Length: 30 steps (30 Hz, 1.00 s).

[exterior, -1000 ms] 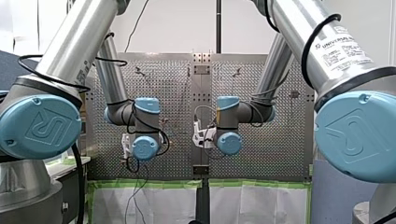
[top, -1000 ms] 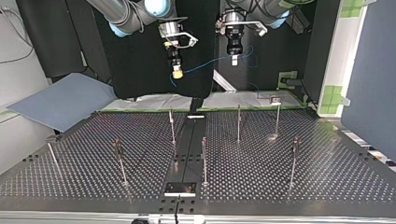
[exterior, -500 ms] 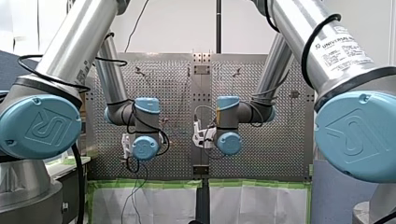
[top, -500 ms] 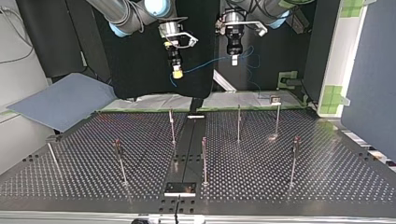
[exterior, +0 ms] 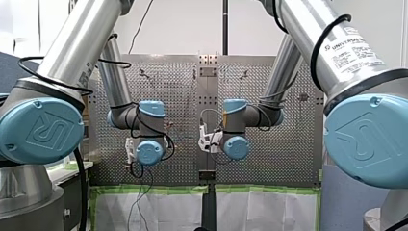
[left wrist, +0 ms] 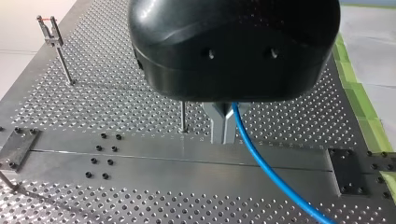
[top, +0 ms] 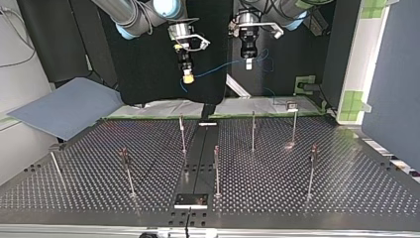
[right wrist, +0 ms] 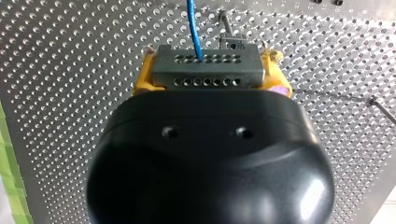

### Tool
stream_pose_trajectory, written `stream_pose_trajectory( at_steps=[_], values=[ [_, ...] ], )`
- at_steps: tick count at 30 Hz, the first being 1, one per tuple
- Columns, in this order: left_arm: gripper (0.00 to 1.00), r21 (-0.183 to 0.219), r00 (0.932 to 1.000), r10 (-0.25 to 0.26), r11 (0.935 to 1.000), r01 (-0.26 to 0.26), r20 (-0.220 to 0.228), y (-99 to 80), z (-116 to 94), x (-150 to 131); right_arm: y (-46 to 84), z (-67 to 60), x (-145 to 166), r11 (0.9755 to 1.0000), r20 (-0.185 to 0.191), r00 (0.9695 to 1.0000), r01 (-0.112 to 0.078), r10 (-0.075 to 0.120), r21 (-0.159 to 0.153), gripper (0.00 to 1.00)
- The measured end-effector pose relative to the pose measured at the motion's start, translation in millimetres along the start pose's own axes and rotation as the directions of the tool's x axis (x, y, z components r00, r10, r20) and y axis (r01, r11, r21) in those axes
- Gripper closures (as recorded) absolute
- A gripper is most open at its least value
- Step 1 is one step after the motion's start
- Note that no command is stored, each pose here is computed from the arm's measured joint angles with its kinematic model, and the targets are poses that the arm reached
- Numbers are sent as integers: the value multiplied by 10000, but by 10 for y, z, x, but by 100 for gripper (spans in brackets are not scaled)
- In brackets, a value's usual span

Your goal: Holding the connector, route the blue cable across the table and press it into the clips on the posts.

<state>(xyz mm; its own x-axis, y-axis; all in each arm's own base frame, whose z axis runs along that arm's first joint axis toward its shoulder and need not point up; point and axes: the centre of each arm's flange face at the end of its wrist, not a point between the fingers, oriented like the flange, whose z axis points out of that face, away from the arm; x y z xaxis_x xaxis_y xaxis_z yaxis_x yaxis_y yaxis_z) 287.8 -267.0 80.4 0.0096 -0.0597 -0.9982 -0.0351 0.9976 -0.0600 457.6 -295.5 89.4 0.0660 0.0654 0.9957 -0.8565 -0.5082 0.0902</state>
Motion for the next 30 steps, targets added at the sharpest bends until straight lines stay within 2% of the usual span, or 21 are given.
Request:
stream_pose_trajectory(
  at_steps=[27, 30],
  values=[
    [100, 9, 10000, -8, 10000, 8, 2, -3, -1, 0, -2, -1, 0, 10000, 1, 10000, 0, 0, 4, 100],
    [100, 14, 10000, -18, 10000, 18, 8, -6, 1, -2, 8, -23, -61, 10000, 187, 9998, 67, -67, -1, 100]
  ],
)
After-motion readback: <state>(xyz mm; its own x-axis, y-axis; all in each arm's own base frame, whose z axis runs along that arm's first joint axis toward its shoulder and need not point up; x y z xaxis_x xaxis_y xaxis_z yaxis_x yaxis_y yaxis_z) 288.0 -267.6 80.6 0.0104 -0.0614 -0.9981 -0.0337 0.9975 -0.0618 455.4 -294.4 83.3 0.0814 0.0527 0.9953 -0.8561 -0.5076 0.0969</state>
